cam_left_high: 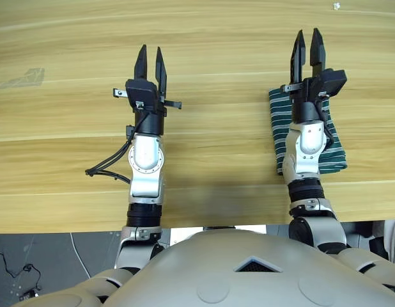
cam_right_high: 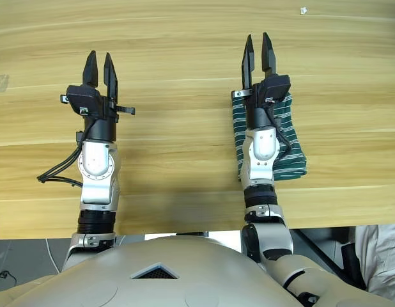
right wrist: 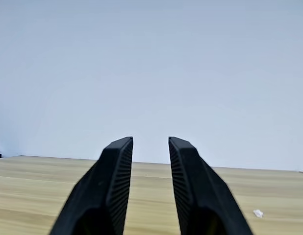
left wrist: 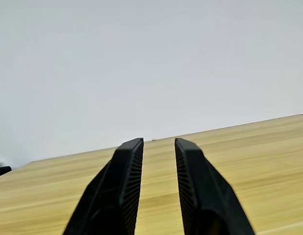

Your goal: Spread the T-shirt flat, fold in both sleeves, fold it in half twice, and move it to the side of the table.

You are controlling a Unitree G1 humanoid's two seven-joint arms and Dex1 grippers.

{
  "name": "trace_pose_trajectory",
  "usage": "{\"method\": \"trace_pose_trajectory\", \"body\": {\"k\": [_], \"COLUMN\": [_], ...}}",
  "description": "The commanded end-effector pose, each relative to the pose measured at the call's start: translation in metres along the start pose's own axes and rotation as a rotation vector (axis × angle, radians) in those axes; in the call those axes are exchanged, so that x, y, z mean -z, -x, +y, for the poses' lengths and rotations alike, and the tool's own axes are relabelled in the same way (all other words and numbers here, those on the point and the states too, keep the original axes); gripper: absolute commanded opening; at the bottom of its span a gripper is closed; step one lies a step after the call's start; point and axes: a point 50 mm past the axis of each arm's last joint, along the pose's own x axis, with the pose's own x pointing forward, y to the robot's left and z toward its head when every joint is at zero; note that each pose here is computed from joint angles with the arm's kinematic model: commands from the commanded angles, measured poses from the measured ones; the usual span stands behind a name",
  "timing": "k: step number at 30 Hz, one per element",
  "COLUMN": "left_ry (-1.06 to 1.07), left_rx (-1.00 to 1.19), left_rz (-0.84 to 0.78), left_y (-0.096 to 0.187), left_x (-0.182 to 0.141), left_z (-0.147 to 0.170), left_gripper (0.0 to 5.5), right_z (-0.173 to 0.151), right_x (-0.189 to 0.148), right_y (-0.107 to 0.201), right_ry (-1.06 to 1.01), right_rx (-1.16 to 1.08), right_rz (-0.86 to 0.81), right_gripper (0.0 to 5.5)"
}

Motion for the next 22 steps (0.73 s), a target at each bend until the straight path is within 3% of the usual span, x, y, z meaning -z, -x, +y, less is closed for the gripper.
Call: {"method": "trace_pose_trajectory", "body": {"k": [1,6,22], "left_ry": [-0.007,-0.001,0.009], "left_rx": [-0.017,-0.053,-0.054], "left_rz": [-0.023,-0.043,-0.018], "left_y": [0.0032,0.0004,-0.0013], "left_x": [-0.0001,-0.0005,0.0048], "left_z": [0.0022,0.0076,0.0086], "left_gripper": [1.59,2.34,2.34], "right_z": [0.0092,0.0083,0.0062], "right_x": [0.0045,0.0066,0.0078], "right_y": [0.0046,0.0060,0.0051], "right_ry": [-0.017,-0.011,0.007], "right_rx": [-0.050,-0.045,-0.027], "right_rz": [0.015,0.016,0.013], "right_gripper": [1.38,2.12,2.12]}}
